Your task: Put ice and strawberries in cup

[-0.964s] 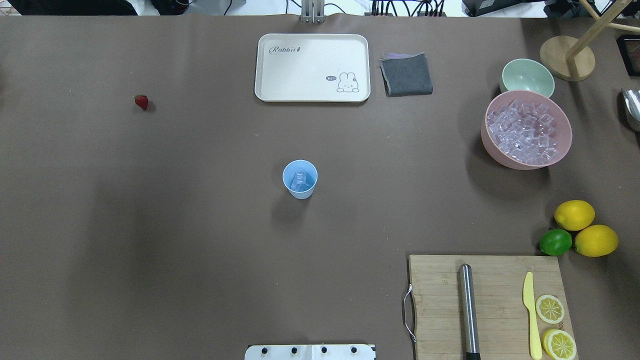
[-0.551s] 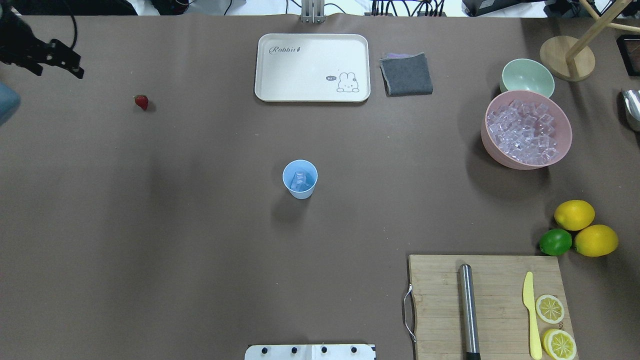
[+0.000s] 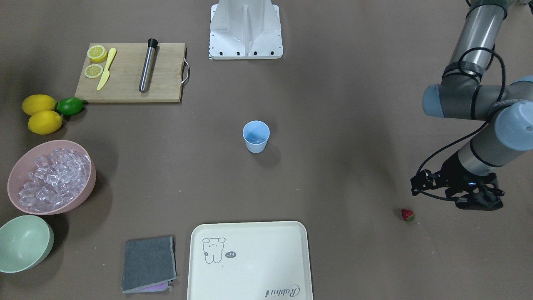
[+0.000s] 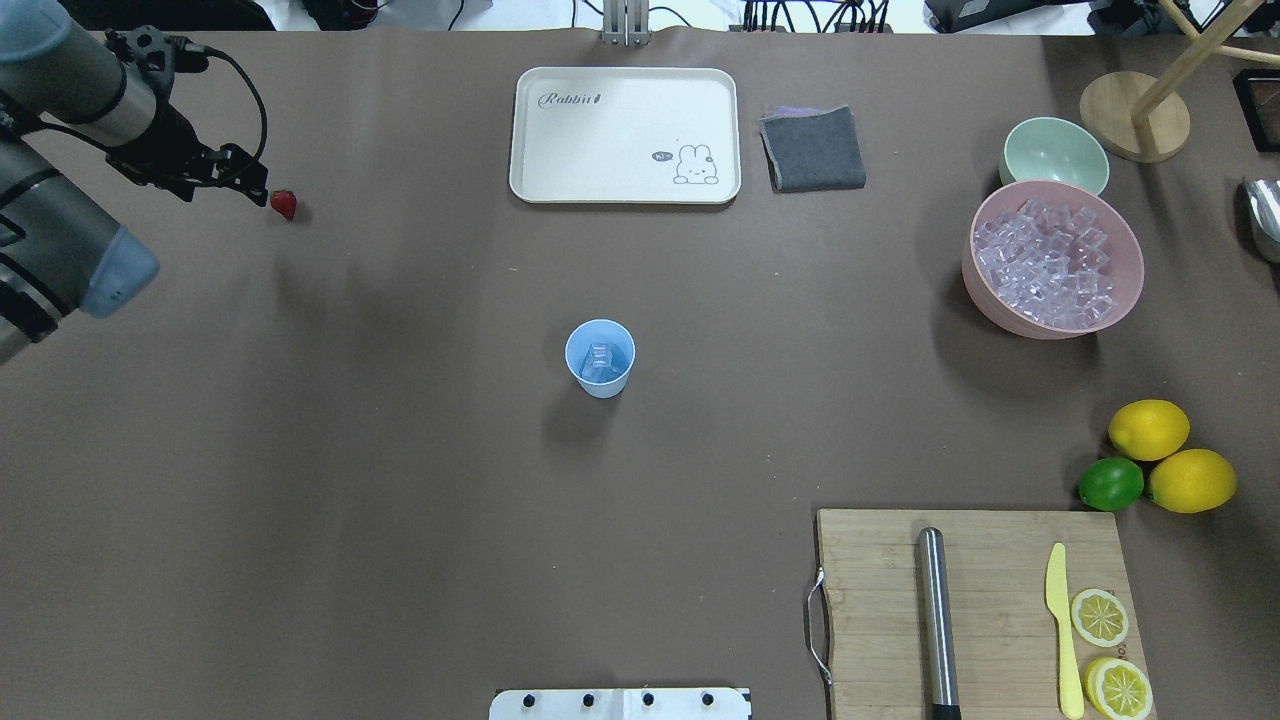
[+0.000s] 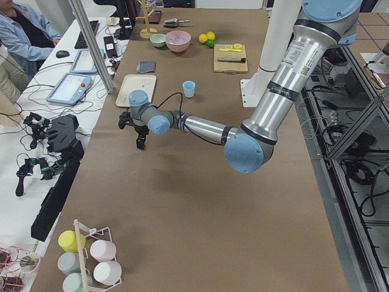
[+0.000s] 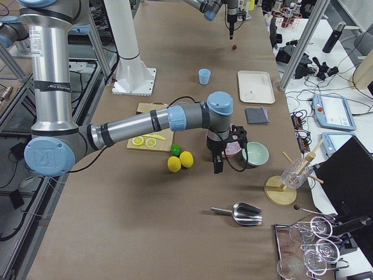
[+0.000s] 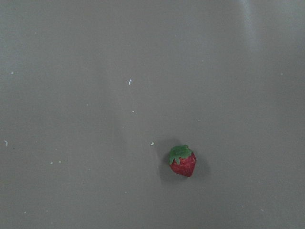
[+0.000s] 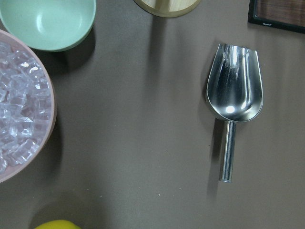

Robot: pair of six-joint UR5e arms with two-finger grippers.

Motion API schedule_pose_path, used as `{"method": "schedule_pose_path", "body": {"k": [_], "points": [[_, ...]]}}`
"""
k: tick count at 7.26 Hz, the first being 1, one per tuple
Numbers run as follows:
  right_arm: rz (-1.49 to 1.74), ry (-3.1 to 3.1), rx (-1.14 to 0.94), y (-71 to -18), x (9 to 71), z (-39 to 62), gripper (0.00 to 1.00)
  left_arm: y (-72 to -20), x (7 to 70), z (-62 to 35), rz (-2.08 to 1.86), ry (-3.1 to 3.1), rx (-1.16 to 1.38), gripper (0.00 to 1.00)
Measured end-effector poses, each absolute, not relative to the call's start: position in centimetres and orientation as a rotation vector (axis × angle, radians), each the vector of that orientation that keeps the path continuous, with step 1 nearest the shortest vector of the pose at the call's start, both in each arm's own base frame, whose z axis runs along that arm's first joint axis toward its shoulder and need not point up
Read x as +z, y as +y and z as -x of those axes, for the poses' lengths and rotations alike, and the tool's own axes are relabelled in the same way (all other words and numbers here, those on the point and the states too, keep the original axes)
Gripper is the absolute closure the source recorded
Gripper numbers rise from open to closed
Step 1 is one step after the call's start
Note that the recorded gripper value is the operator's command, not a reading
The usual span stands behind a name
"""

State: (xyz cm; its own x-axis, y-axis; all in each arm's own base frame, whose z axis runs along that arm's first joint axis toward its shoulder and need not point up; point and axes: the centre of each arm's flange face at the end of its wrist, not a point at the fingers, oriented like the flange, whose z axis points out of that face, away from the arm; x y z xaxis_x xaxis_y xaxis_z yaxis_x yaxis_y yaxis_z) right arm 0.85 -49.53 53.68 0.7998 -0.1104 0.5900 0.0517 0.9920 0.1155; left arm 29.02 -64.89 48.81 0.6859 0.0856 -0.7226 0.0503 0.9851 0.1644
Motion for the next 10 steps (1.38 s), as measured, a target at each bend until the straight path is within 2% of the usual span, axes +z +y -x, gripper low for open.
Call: {"method": "schedule_pose_path", "body": {"k": [2, 10], "points": [[-0.071, -0.638, -0.084, -49.4, 54.4, -0.7, 0.00, -64.3, 50.9, -31.8, -0.193, 0.774, 0.001, 0.03], [0.006, -0.685, -0.090, -49.8, 62.0, -5.9, 0.00, -66.1, 49.2, -33.6, -0.217, 0.755, -0.049, 0.03]]}}
